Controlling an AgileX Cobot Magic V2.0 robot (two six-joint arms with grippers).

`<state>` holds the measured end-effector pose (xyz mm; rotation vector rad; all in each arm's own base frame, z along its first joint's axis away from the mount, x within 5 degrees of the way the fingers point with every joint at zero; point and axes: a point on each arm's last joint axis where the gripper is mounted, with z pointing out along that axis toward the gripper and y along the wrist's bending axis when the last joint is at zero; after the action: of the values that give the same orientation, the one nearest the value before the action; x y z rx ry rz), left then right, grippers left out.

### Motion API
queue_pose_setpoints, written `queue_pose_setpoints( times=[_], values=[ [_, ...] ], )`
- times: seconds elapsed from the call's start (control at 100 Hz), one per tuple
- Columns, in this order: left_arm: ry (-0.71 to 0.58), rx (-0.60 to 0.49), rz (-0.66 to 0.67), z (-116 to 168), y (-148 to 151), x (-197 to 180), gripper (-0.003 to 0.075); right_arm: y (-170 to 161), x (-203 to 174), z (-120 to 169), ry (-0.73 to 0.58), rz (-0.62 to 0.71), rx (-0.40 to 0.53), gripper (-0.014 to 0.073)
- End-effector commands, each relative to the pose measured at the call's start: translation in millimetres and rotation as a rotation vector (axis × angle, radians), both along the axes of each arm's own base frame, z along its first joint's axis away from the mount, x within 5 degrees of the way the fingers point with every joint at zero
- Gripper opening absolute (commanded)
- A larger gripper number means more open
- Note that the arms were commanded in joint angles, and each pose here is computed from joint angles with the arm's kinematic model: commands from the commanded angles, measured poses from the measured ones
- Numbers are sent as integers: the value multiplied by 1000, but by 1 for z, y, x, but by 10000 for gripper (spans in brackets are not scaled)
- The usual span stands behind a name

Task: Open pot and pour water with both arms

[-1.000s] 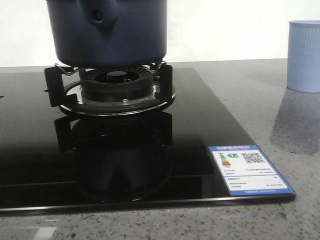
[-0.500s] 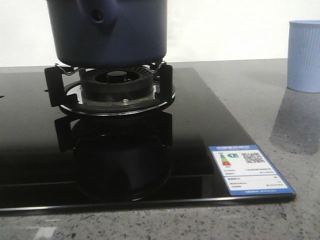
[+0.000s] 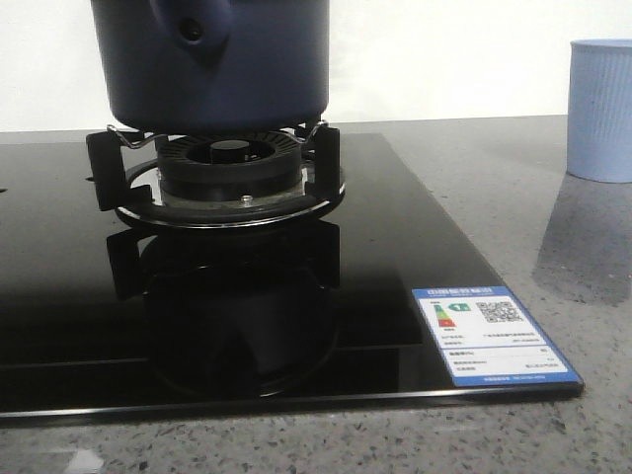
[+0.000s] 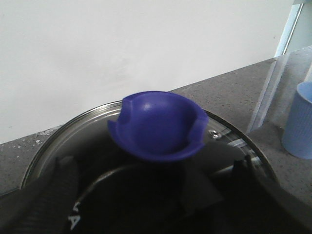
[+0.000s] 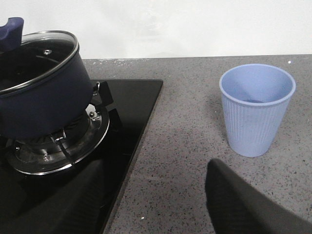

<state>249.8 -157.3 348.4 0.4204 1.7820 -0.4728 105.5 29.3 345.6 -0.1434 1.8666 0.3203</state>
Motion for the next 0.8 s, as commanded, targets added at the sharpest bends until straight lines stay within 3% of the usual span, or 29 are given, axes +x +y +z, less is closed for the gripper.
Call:
queue_pose_setpoints(
  times=[0.0, 0.32, 0.6, 0.79],
  values=[
    [-118, -57, 36, 27, -3, 8, 569, -1, 2, 17, -96, -19, 23, 411],
    [-115, -55, 40, 28, -17, 31, 568, -1, 2, 17, -96, -19, 23, 411],
    [-150, 10, 22, 26, -18, 32, 560, -1, 2, 17, -96, -19, 23, 411],
    [-152, 9, 23, 26, -18, 32, 420, -1, 2, 17, -96, -19, 23, 411]
  ],
)
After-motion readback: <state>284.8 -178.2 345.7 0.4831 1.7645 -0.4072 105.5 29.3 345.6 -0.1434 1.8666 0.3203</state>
